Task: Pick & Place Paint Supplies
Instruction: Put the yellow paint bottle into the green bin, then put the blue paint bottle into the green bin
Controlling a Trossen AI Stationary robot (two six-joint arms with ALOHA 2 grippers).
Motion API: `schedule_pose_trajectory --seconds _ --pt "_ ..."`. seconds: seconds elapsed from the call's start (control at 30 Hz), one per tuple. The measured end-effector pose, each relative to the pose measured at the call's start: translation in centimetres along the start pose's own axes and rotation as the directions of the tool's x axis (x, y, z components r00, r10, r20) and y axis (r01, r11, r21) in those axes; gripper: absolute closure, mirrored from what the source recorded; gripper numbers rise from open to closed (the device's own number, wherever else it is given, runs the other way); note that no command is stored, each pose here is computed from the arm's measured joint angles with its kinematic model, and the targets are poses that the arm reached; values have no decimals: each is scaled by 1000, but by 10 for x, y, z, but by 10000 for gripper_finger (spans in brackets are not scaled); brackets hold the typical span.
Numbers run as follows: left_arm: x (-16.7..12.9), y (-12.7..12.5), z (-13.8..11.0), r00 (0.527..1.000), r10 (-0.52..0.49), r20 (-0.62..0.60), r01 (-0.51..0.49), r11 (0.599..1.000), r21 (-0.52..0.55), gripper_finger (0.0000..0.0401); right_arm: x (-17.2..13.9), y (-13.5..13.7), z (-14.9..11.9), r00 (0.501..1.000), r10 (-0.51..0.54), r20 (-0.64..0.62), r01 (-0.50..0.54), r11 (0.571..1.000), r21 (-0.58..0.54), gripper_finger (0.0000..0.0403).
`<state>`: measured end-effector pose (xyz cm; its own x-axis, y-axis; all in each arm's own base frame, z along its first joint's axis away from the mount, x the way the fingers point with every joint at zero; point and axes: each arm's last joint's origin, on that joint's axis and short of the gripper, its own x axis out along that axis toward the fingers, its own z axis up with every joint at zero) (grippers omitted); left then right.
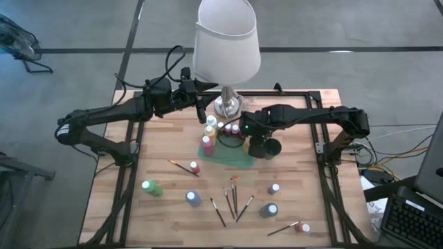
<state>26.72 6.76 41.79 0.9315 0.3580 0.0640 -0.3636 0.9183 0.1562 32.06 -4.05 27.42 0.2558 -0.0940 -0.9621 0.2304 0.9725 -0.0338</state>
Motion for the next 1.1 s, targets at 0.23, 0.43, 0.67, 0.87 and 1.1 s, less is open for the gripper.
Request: schedule_pose_trajectory --seconds 0.23,0.43,0.67,0.87,1.1 --pt "0 0 0 1000 0 0 0 1000 -1 250 1 -10 1 1000 -2 -2 2 1000 24 291" --pt "0 0 0 1000 0 -3 0 1000 -1 250 1 -11 1 1000 -5 0 5 1000 30 235" --pt "0 0 0 1000 -1 -3 1 1000 -1 250 -11 -12 3 1000 -3 6 3 999 50 164" --pt "0 0 0 1000 -1 -4 1 1000 -1 250 -47 -12 -3 999 7 53 -13 993 117 149" --pt "-2 0 1 1000 0 0 0 1000 -12 250 -98 -2 -20 975 31 221 -69 984 167 176"
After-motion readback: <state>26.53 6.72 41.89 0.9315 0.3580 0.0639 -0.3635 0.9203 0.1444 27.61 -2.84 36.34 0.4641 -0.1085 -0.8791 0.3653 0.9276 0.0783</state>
